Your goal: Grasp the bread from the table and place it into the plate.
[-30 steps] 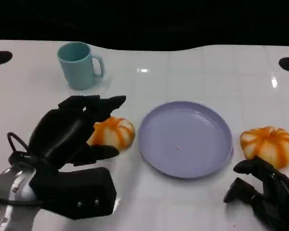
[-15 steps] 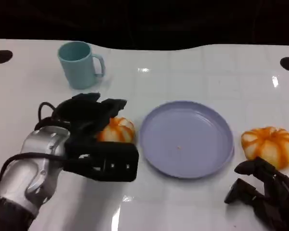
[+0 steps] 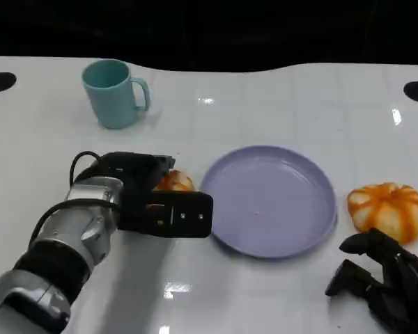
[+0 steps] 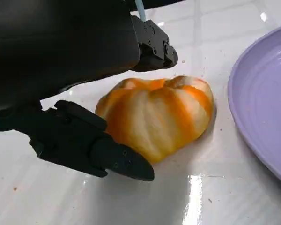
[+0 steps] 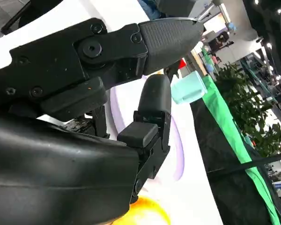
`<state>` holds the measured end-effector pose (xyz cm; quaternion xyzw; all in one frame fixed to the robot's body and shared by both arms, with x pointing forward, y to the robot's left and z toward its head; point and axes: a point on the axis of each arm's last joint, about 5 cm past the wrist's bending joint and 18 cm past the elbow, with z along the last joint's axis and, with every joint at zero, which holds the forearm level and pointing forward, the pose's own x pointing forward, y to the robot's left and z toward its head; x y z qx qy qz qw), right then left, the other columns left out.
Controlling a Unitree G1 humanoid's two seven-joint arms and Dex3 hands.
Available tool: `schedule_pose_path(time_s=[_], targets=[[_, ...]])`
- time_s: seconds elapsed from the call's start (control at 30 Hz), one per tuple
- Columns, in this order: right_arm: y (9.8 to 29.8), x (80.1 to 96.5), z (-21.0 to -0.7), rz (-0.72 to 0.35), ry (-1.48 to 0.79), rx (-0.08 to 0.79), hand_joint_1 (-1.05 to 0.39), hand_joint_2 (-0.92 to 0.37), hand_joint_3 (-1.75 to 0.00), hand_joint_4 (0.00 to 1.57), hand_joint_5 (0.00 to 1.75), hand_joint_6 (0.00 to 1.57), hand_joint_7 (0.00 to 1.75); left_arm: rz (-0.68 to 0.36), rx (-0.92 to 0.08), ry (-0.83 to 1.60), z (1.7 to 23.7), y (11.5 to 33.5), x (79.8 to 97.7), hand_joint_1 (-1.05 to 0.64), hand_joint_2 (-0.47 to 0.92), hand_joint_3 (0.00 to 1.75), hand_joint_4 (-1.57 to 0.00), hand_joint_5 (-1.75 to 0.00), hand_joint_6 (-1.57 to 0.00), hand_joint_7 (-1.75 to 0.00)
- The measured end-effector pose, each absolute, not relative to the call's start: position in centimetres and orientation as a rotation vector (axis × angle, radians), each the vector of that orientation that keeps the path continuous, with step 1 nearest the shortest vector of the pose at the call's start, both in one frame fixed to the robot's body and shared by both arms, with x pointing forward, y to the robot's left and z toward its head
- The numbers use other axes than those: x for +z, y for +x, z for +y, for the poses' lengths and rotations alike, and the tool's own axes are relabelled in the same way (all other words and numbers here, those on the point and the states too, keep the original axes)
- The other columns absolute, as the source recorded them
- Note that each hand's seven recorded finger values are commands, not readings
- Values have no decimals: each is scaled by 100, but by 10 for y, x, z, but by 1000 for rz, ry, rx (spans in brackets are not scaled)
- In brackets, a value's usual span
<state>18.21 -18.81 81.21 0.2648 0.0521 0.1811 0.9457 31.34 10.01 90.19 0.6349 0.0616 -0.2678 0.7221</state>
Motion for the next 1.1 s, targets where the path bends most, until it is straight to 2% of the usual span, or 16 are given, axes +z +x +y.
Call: schedule_pose_path(time_s=[0.13,0.27,0.3,0.37,0.43,0.47,0.5,0.53,0.57,0.6,0.63,0.7,0.83,1.1], targets=[[182,812,-188,108,539,368,-54,-92,-21,67,147,60,117,174,-596,1407,98,315,895,-47,82,2,-11,-4,-20,-1],[182,812,-188,109,540,369,-54,-92,-22,67,148,61,117,155,-584,1407,95,317,894,-42,85,2,-19,-7,-26,-3],[182,812,-188,109,539,369,-54,-92,-22,67,148,61,117,143,-578,1407,95,316,893,-39,87,3,-25,-10,-30,-4],[182,812,-188,109,539,368,-54,-92,-21,67,148,60,117,119,-567,1402,96,316,891,-30,91,7,-48,-17,-47,-7],[182,812,-188,109,540,369,-54,-92,-21,67,147,60,117,76,-540,1387,97,314,887,-27,92,10,-56,-20,-53,-7],[182,812,-188,109,540,369,-55,-92,-21,67,148,61,117,60,-529,1381,98,313,886,-27,92,11,-79,-72,-87,-18],[182,812,-188,109,540,369,-55,-92,-21,67,148,61,117,41,-512,1373,99,312,884,-27,92,11,-80,-102,-101,-19],[182,812,-188,109,540,369,-55,-92,-20,67,148,61,117,16,-488,1359,99,311,883,-27,92,12,-80,-117,-107,-19],[182,812,-188,109,539,369,-55,-92,-20,67,148,61,117,-6,-467,1347,100,310,882,-27,92,12,-80,-125,-111,-20],[182,812,-188,109,539,369,-53,-92,-23,67,148,60,116,-22,-450,1337,100,310,881,-24,92,28,-85,-154,-91,-102],[182,812,-188,109,539,369,-52,-92,-23,66,148,60,116,-43,-433,1331,100,309,880,-23,92,35,-86,-164,-77,-138],[182,812,-188,107,540,374,-52,-92,-24,66,148,60,116,-105,-389,1313,101,307,876,-20,92,44,-87,-172,-63,-167],[182,812,-188,107,542,376,-52,-92,-24,67,148,61,115,-166,-325,1302,101,306,875,-20,92,48,-86,-175,-58,-174],[182,812,-189,107,542,376,-52,-92,-23,67,147,61,115,-166,-323,1308,102,305,874,-19,92,49,-86,-175,-57,-175]])
